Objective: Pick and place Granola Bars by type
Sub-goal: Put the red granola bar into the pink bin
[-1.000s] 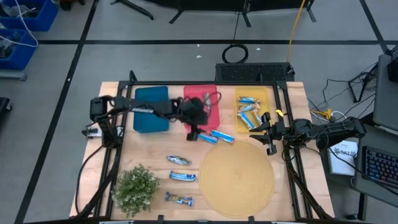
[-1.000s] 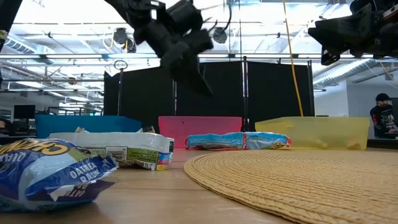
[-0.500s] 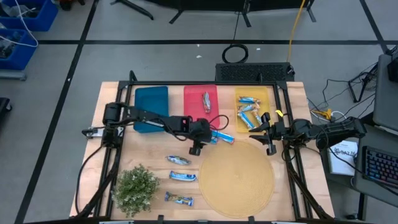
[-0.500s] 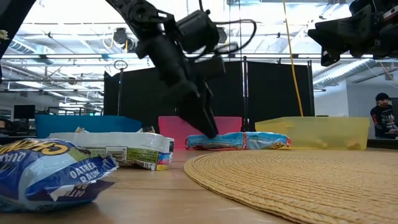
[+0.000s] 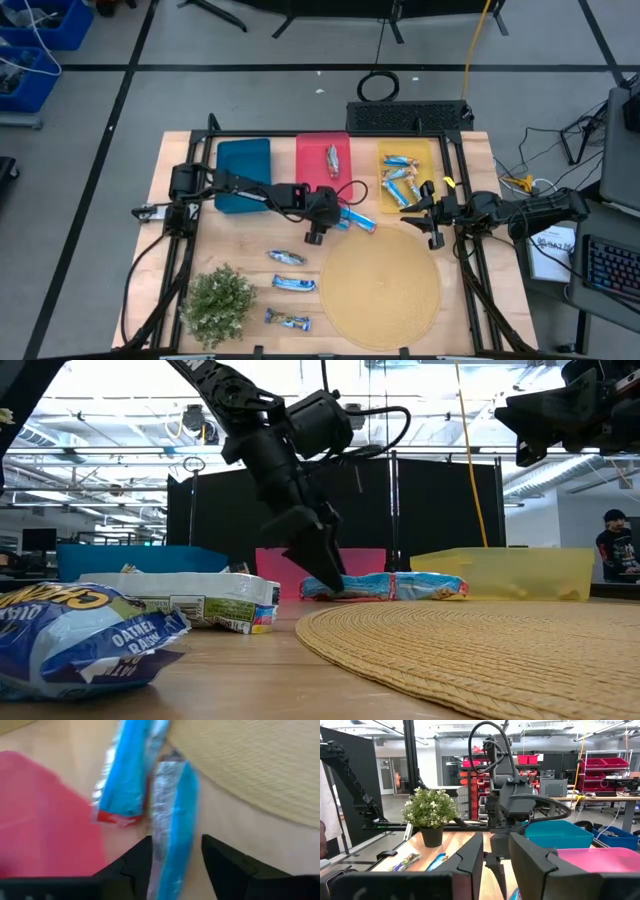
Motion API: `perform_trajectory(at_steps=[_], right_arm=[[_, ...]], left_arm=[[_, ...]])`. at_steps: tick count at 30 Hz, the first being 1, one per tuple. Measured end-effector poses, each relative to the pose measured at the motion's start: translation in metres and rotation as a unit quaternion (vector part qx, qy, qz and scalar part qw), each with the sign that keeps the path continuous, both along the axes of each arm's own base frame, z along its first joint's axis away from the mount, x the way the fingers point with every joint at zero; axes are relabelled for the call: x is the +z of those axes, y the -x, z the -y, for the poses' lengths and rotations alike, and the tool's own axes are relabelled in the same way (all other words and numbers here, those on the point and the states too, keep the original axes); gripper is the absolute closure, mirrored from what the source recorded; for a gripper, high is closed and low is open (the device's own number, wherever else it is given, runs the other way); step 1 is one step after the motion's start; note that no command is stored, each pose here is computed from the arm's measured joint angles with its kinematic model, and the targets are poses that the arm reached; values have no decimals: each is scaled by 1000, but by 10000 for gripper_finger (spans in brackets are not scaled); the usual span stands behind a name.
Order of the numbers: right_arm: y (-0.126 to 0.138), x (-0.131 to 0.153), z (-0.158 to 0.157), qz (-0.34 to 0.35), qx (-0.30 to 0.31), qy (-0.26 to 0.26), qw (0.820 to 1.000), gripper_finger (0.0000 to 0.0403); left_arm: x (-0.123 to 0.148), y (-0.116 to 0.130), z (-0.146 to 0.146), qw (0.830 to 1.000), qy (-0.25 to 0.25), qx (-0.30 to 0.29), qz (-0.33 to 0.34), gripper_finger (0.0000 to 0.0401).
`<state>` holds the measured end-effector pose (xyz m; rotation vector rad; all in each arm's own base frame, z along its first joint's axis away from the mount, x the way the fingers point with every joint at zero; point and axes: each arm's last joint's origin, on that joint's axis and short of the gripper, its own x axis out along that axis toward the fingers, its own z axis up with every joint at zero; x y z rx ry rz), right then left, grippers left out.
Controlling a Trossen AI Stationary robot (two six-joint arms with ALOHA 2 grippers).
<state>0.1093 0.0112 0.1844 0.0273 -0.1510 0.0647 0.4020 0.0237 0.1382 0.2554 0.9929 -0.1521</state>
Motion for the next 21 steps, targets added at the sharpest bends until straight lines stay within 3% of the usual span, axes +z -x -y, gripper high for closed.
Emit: perform_trajectory(at_steps=[7, 15, 21], right_arm=[[0, 0, 0, 0, 0, 0, 1000, 316], [0, 0, 0, 0, 0, 0, 1000, 317], [0, 0, 0, 0, 0, 0, 1000, 317]], left_arm=[[-2, 0, 13, 999, 23, -38, -6, 385], [8, 2, 37, 998, -11, -61, 4, 398], [56, 12, 52, 994, -30, -78, 68, 399]])
